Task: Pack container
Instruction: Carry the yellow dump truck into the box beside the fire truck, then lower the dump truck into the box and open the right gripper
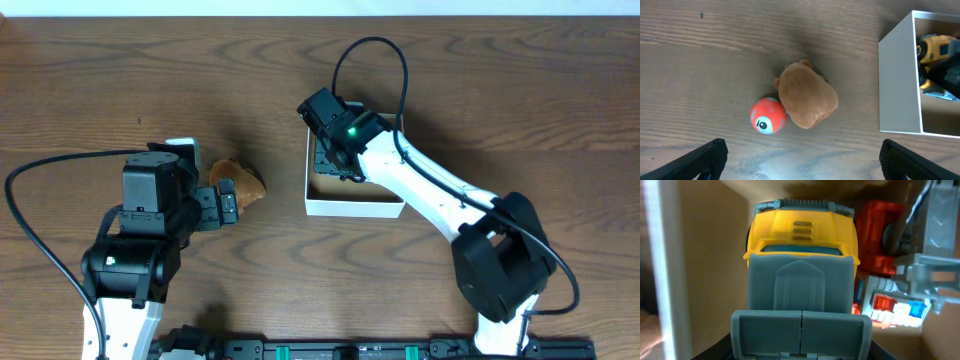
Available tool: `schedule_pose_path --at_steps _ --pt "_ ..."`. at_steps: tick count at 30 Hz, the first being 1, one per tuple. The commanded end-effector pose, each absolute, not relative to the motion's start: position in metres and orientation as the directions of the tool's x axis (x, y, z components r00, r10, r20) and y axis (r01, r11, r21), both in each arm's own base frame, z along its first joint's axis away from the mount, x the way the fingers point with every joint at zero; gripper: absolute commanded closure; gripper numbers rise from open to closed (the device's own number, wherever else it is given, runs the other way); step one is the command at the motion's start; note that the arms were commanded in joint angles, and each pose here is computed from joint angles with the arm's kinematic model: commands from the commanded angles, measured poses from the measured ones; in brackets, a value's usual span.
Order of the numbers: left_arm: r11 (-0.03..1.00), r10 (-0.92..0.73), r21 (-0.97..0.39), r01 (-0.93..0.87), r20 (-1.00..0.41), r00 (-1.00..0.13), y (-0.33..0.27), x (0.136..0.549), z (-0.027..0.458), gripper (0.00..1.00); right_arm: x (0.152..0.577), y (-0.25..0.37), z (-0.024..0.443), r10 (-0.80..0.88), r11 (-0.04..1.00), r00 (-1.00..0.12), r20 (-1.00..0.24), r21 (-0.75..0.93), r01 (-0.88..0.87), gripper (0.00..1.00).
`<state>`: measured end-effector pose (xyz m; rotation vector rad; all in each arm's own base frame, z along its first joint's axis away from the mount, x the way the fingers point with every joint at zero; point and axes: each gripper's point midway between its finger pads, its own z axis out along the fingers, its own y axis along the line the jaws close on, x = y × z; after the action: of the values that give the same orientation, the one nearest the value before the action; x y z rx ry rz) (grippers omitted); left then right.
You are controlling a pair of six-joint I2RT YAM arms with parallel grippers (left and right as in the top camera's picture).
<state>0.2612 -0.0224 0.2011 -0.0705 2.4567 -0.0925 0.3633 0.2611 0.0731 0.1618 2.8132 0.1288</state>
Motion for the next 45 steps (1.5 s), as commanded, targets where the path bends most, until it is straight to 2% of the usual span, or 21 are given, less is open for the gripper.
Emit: schedule_pose_path --at_steps 1,13,17,21,29,36,45 --pt "0.995 -0.086 -0.091 -0.036 -0.635 -0.768 -0.022 0.262 0.207 0.02 0.38 0.249 0.075 0.209 0.976 -0.925 -0.318 0.122 0.178 0.93" --pt "0.995 -0.086 -0.091 -0.037 -0.635 -0.768 -0.022 0.262 0.206 0.02 0.391 0.222 0.073 0.258 0.965 -0.919 -0.298 0.116 0.234 0.91" --pt "0.995 -0.086 -0.091 -0.036 -0.635 -0.768 -0.022 0.262 0.206 0.02 0.389 0.225 0.073 0.23 0.972 -0.929 -0.292 0.117 0.204 0.8" --pt "0.995 -0.086 -0.091 -0.036 -0.635 -0.768 -0.022 0.262 0.206 0.02 0.387 0.229 0.073 0.219 0.974 -0.931 -0.292 0.118 0.193 0.61" --pt "0.995 -0.086 -0.091 -0.036 -0.635 -0.768 -0.022 0.262 0.206 0.02 0.384 0.233 0.072 0.209 0.976 -0.934 -0.289 0.116 0.182 0.45" --pt "0.995 -0.086 -0.091 -0.037 -0.635 -0.768 -0.022 0.262 0.206 0.02 0.383 0.234 0.072 0.205 0.977 -0.935 -0.287 0.117 0.178 0.4" --pt "0.995 -0.086 -0.091 -0.036 -0.635 -0.768 -0.022 0.262 0.206 0.02 0.383 0.235 0.072 0.205 0.977 -0.936 -0.287 0.117 0.178 0.42"
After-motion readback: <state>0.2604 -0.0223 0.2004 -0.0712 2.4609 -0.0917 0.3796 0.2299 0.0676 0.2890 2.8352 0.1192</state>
